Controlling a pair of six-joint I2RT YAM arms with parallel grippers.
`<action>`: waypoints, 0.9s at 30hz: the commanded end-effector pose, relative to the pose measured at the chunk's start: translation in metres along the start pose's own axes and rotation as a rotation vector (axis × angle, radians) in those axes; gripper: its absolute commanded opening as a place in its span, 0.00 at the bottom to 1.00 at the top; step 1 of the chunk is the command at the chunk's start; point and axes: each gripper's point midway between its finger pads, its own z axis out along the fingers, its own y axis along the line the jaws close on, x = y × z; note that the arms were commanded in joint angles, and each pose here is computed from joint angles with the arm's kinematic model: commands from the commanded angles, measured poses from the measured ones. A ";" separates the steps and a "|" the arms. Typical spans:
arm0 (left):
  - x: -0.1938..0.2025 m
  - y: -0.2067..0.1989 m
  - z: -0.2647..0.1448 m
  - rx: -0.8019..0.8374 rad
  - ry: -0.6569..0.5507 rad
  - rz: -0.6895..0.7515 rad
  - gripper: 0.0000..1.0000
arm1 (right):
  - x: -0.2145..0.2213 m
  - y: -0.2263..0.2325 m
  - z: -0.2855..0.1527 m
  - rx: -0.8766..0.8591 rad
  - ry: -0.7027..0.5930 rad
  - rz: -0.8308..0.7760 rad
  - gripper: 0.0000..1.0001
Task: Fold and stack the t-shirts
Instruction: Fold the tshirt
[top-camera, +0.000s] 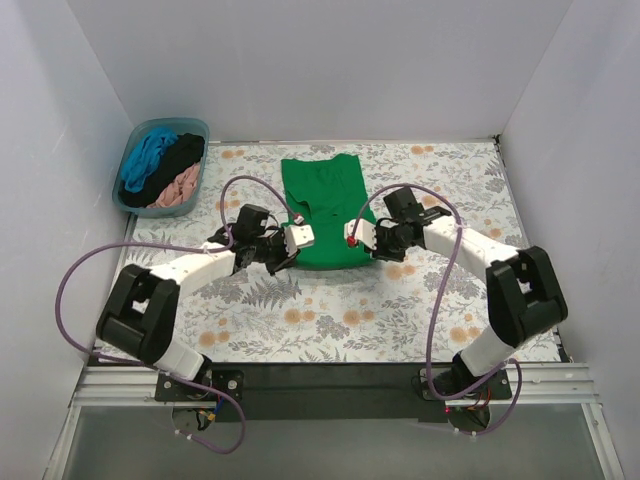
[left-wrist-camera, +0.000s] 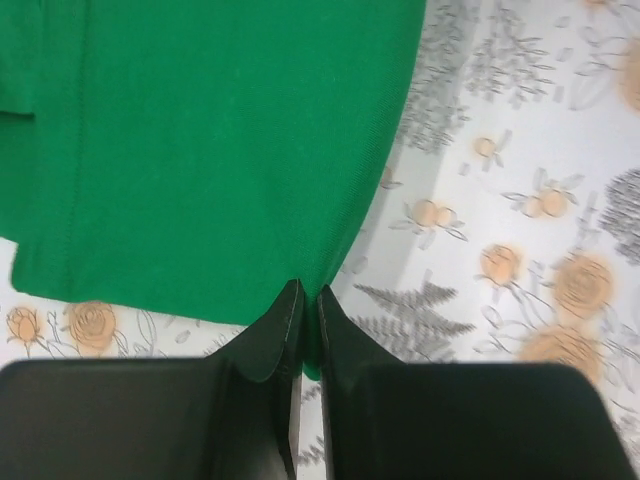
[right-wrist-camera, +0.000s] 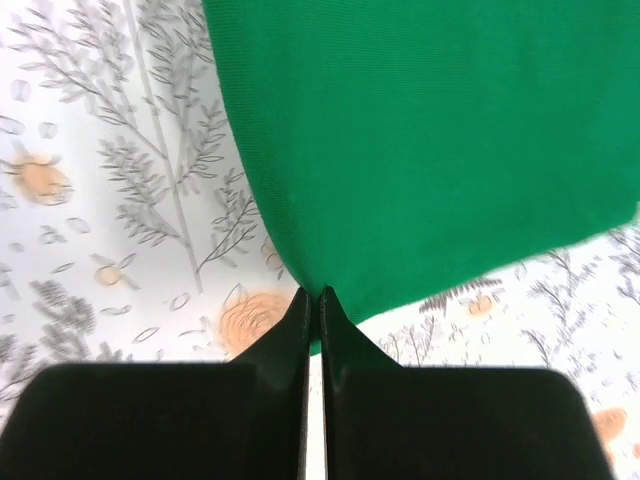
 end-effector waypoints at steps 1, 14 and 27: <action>0.002 -0.026 -0.023 0.042 0.000 -0.013 0.00 | -0.005 0.031 -0.028 -0.035 -0.010 0.039 0.01; -0.010 -0.140 -0.103 0.303 0.022 -0.077 0.00 | -0.019 0.135 -0.081 -0.158 -0.084 0.035 0.01; -0.058 -0.054 -0.115 0.183 -0.095 -0.200 0.00 | -0.072 0.037 -0.087 -0.091 -0.087 -0.040 0.01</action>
